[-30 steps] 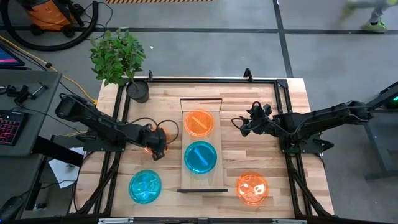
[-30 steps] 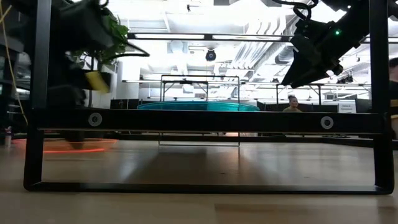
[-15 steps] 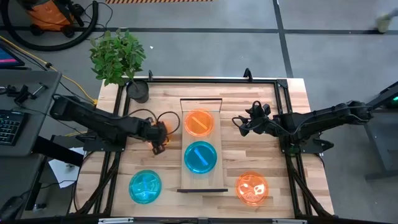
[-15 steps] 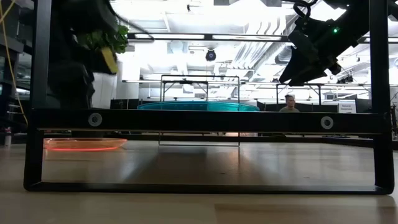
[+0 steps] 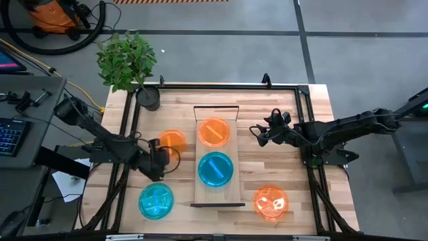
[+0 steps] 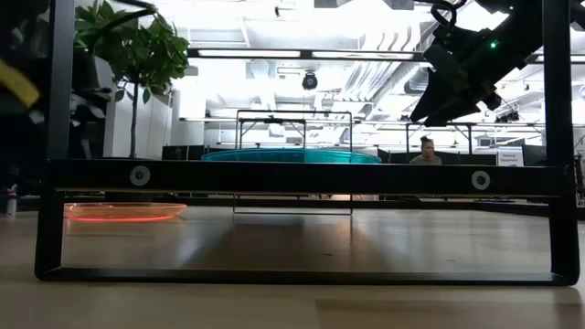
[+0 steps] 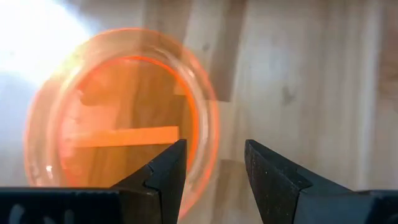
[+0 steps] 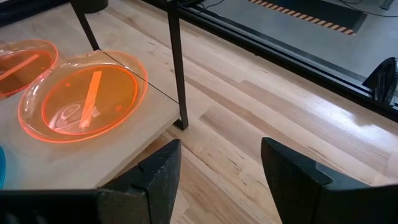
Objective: Place and stack plates onto a shelf
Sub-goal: Stack the left orange plate on top of the orange plate on the shelf, then stack the orange plate on top of the orange plate on the shelf
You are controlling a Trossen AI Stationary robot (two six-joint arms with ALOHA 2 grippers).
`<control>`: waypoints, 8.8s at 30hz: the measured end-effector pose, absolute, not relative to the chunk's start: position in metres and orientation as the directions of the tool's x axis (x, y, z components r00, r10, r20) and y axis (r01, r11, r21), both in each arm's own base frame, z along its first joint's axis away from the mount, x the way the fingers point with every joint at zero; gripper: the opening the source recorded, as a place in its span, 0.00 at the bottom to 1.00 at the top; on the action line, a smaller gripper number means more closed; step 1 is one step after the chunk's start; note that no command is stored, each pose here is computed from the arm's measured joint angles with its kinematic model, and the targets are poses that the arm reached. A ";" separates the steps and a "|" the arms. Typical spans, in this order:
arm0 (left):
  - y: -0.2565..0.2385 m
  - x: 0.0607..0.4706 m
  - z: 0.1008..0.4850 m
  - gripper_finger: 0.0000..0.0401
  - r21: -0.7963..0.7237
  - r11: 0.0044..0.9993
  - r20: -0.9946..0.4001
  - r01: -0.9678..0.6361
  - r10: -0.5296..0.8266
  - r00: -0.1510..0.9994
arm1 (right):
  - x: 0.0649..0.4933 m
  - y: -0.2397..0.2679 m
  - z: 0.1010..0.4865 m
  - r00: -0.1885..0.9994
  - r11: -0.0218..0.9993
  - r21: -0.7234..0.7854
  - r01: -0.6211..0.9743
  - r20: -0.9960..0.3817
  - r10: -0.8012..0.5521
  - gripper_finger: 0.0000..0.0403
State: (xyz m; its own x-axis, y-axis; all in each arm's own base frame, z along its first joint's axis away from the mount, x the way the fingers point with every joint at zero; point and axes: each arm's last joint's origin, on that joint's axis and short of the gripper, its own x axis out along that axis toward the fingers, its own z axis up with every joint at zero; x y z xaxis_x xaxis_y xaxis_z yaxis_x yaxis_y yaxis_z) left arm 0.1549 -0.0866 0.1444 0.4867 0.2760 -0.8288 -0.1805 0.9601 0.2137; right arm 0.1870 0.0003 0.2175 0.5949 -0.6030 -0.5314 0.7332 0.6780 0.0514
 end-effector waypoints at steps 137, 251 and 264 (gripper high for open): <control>-0.032 0.221 0.233 0.35 -0.003 0.999 -0.103 -0.034 0.034 0.994 | 0.167 0.086 0.180 0.483 0.725 0.353 0.591 -0.875 0.033 0.51; -0.032 0.221 0.235 0.35 0.003 0.999 -0.087 -0.033 0.033 0.996 | 0.136 0.171 0.122 0.303 0.744 0.271 0.610 -0.948 0.096 0.03; -0.033 0.221 0.235 0.35 0.003 0.999 -0.087 -0.033 0.033 0.996 | 0.128 0.157 0.145 0.324 0.743 0.294 0.602 -0.940 0.109 0.00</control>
